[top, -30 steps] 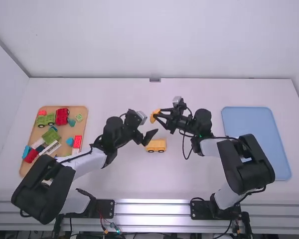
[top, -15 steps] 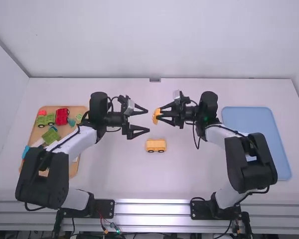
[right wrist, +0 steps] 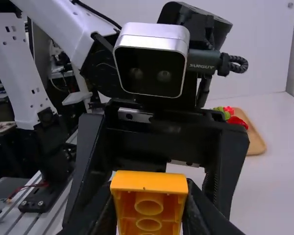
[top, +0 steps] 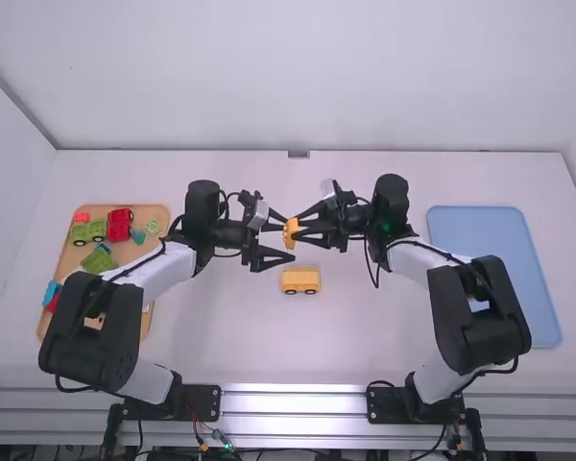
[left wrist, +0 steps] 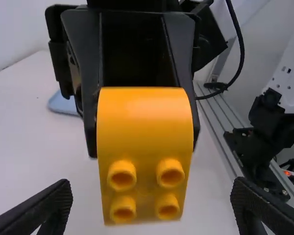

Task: Assemble lego blocks to make yellow taxi

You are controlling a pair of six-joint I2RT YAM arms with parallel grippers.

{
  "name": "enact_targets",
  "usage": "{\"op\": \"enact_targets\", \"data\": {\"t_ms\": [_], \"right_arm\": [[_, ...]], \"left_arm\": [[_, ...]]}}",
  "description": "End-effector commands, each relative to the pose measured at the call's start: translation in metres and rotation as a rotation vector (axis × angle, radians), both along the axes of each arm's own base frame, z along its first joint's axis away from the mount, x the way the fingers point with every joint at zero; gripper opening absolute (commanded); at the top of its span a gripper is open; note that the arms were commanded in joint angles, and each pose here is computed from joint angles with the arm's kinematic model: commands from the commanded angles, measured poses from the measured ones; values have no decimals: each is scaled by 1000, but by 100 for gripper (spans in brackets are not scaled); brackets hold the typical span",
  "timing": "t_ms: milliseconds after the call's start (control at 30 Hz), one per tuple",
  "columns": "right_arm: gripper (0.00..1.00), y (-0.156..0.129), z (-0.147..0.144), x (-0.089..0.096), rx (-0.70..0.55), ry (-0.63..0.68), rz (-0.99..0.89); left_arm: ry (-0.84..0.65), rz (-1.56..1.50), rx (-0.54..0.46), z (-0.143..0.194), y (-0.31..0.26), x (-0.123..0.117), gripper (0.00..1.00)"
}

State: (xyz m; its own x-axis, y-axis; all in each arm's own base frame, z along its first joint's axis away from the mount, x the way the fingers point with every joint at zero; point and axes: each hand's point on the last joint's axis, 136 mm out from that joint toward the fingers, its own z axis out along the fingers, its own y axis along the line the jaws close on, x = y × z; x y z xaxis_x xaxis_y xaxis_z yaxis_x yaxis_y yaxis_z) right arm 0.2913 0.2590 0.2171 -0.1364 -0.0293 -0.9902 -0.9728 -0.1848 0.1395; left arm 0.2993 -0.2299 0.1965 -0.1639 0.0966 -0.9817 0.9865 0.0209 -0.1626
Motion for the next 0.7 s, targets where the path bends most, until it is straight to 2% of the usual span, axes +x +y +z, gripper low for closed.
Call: {"op": "enact_targets", "data": {"t_ms": [0,200,500,667], "right_arm": [[20,0,7,7,6,-24,-11],[20,1,7,12,7,-28,-43],[16,3,6,20,4,-24,-87],[16,2,6,20,4,-23,-87]], "left_arm": [[-51,15,-4,8,3,7,77],[-60,35,-5,9,9,12,62],[-65,39,-15,14,8,14,55],[-45,93,-5,14,9,24,50]]}}
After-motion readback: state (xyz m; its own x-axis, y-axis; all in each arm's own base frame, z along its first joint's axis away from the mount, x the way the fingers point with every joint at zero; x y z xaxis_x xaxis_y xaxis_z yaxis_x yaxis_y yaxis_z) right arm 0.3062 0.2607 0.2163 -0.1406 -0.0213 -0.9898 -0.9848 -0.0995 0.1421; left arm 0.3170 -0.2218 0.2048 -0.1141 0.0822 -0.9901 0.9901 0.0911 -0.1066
